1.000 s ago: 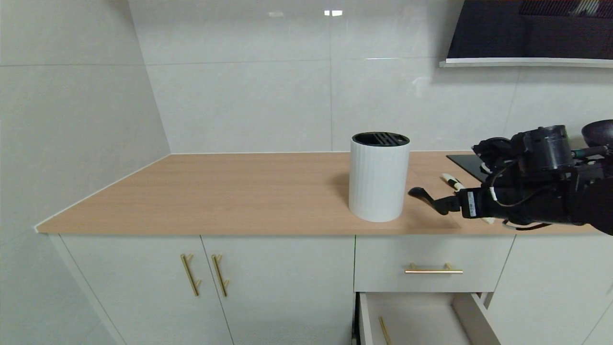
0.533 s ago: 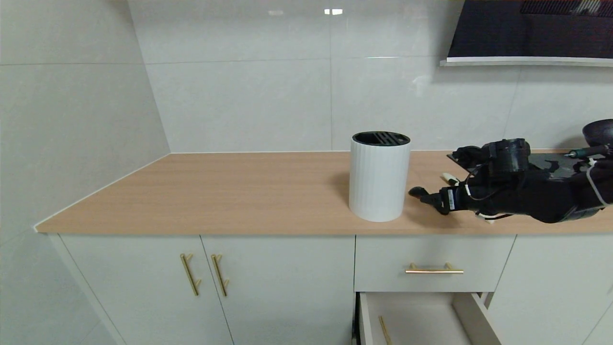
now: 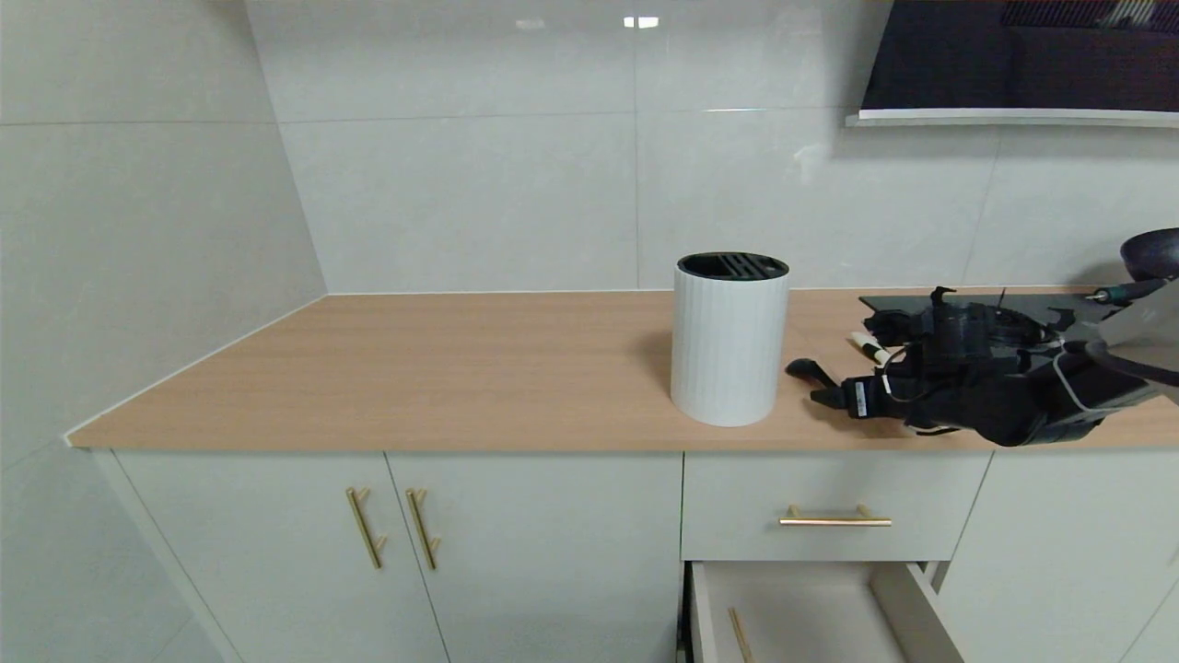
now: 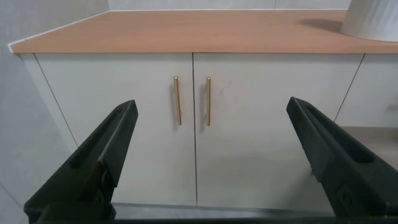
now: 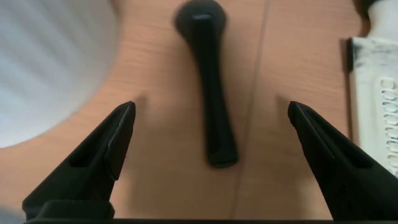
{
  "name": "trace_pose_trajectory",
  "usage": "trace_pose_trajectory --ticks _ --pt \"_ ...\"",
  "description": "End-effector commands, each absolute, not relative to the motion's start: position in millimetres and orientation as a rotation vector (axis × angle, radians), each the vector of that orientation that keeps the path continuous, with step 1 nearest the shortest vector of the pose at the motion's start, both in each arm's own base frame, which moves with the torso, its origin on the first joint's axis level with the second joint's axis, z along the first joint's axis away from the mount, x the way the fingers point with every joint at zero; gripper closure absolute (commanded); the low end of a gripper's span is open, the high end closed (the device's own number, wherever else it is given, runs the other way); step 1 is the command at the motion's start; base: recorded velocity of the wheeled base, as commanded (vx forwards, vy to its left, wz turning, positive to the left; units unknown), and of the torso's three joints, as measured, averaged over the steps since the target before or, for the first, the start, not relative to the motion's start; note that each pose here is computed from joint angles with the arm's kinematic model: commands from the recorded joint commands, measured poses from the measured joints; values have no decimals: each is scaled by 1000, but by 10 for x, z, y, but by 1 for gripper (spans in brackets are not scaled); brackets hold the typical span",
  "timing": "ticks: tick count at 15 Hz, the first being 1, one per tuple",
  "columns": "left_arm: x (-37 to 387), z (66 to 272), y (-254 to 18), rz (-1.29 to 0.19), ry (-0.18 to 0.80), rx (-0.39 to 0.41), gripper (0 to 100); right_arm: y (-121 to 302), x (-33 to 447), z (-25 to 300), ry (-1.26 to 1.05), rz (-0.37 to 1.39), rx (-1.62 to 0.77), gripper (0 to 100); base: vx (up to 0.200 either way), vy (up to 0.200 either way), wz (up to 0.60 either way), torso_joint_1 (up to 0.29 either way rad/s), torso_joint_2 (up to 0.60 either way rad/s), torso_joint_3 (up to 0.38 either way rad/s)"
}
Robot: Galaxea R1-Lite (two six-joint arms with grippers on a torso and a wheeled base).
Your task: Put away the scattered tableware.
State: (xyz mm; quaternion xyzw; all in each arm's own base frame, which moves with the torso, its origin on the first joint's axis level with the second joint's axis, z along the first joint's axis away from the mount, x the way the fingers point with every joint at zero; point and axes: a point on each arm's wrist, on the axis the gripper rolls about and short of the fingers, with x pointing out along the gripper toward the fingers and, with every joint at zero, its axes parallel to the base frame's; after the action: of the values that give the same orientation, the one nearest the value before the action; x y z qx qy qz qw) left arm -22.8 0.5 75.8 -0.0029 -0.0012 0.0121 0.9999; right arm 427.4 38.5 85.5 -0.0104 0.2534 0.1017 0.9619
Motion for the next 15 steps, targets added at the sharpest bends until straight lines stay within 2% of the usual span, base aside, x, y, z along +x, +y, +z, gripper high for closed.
trace_pose_trajectory --ticks 1,6,7,12,15 --pt "-228 758 6 25 -3 -6 0 385 4322 775 522 204 -19 0 0 0 0 0 0 0" --pt "-228 758 6 25 -3 -6 0 394 4344 726 529 205 -19 0 0 0 0 0 0 0" --pt "-228 758 6 25 -3 -6 0 394 4349 692 536 204 -21 100 0 0 0 0 0 0" --pt "-228 758 6 25 -3 -6 0 415 4365 703 532 204 -16 100 0 0 0 0 0 0" --pt "-228 758 6 25 -3 -6 0 414 4298 859 539 152 37 100 0 0 0 0 0 0"
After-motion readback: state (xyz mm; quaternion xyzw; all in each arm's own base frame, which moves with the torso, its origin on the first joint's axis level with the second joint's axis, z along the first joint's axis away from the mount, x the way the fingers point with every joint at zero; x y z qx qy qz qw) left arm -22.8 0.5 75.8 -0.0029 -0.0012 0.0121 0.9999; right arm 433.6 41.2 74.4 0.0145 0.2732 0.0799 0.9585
